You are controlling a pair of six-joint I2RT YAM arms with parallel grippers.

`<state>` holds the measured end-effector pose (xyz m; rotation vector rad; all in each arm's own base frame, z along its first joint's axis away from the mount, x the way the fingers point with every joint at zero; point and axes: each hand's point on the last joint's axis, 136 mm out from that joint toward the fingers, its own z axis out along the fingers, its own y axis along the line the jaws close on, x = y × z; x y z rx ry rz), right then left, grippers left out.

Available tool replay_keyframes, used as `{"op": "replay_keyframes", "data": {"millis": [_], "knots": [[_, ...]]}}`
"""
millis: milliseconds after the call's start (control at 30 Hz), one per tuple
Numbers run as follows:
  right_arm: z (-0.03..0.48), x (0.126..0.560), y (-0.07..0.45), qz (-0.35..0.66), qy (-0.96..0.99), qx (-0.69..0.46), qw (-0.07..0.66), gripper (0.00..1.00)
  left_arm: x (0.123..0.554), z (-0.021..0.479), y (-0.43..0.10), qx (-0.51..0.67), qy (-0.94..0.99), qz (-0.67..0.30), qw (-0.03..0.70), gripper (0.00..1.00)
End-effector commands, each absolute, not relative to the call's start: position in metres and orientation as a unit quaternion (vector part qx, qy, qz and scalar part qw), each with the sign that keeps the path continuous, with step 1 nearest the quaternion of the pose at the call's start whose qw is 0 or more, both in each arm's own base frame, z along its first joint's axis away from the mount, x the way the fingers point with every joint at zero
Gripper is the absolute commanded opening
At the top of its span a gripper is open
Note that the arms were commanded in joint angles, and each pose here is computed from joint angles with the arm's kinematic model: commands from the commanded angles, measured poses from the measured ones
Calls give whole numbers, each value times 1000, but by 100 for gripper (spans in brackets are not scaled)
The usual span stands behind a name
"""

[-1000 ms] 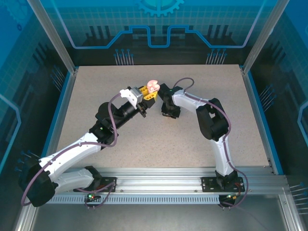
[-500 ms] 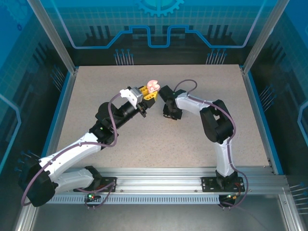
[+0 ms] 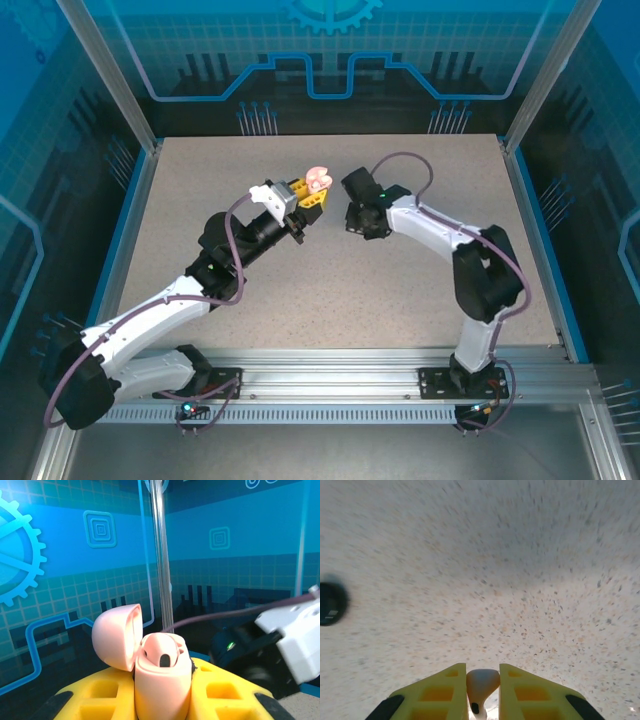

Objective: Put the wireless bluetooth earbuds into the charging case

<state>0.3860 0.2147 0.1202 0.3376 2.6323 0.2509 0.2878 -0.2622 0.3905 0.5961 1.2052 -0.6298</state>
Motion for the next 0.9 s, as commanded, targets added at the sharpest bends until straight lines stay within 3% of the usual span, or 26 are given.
{"op": "replay_keyframes", "data": {"millis": [0, 500, 867], "knots": [[171, 391, 204, 105, 942, 106, 301, 18, 280, 415, -261, 273, 522, -295, 753, 0], [375, 347, 202, 243, 841, -13, 483, 21, 275, 403, -272, 302, 525, -310, 733, 0], [451, 302, 222, 345, 763, -79, 541, 23, 281, 404, -282, 308, 527, -319, 725, 0]]}}
